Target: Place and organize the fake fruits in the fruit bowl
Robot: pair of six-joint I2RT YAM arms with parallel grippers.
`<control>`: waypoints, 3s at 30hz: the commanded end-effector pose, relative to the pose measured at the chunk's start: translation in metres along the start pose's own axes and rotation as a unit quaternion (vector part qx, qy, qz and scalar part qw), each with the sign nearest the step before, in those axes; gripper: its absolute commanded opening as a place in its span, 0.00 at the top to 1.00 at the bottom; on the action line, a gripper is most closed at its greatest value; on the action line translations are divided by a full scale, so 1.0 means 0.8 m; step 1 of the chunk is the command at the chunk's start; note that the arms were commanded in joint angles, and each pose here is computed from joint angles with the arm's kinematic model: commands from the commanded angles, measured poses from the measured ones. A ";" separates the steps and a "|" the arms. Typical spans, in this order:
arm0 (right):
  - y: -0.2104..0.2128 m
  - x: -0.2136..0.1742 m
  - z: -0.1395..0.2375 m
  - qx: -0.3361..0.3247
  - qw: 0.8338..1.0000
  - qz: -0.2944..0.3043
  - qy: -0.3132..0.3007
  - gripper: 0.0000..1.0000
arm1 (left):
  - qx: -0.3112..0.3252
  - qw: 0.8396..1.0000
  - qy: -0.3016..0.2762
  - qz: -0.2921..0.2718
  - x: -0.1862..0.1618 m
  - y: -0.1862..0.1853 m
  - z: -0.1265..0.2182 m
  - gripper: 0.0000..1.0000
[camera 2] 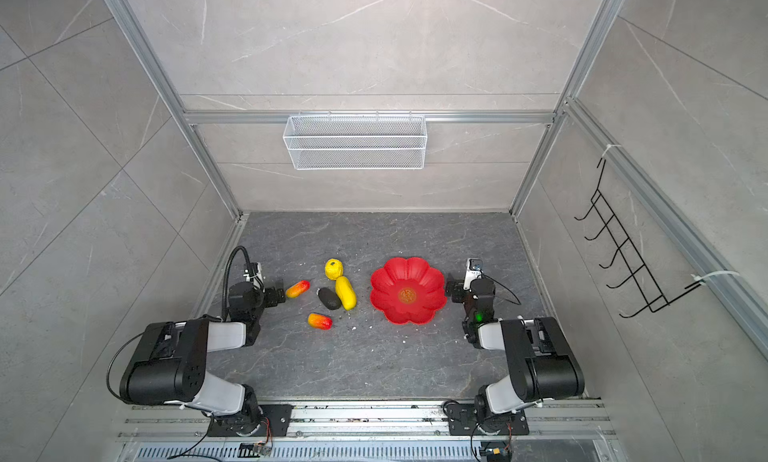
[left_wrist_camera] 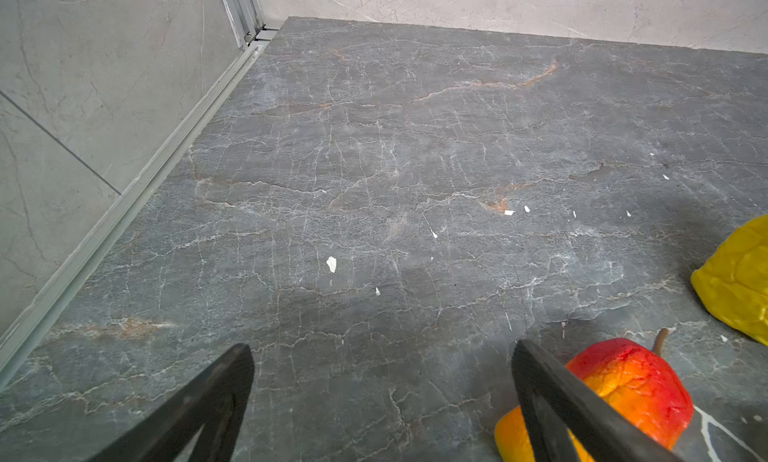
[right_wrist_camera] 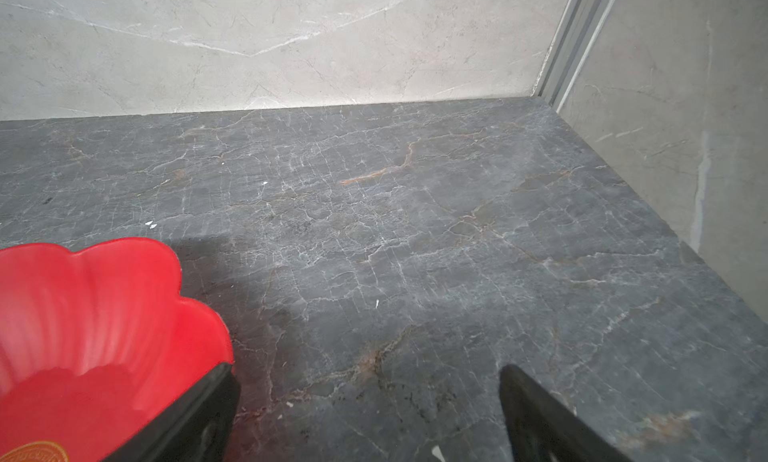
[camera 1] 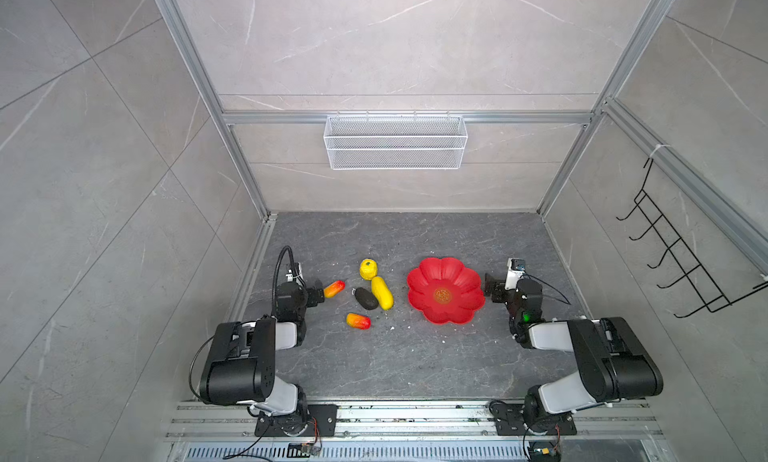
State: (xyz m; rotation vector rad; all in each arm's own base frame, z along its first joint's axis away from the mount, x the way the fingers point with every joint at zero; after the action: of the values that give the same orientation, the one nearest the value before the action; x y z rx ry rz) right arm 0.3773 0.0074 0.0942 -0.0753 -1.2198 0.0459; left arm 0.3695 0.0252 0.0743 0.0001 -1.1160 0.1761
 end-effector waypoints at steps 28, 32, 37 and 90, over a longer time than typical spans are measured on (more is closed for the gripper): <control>-0.004 0.006 -0.005 -0.001 1.000 -0.006 -0.003 0.00 | -0.013 1.000 -0.024 0.006 0.022 -0.001 -0.001 0.00; -0.007 0.009 -0.002 -0.009 1.000 -0.002 -0.010 0.00 | -0.006 1.000 -0.030 0.004 0.025 0.000 0.000 0.00; -0.021 0.069 0.048 -0.082 0.996 -0.001 -0.047 0.00 | 0.026 0.998 -0.045 -0.019 0.087 -0.020 0.043 0.00; 0.494 -0.006 -0.010 0.292 0.873 0.223 0.322 0.32 | -0.123 0.974 0.149 -0.122 0.119 -0.100 0.245 0.00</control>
State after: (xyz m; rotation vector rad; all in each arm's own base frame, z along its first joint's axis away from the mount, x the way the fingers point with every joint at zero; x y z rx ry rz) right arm 0.3852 0.4017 0.0641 0.1675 -0.4868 0.7564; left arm 0.2448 -0.0633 0.2519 -0.1366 -0.8141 -0.1898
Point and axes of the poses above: each gripper's point midway between its finger pads, its own z axis back along the fingers, its own y axis along the line the jaws close on, x = y × z, the point moved 1 cm from there along z, back along the fingers, and after that the axes turned 6 degrees about z, right-handed, at the moved point
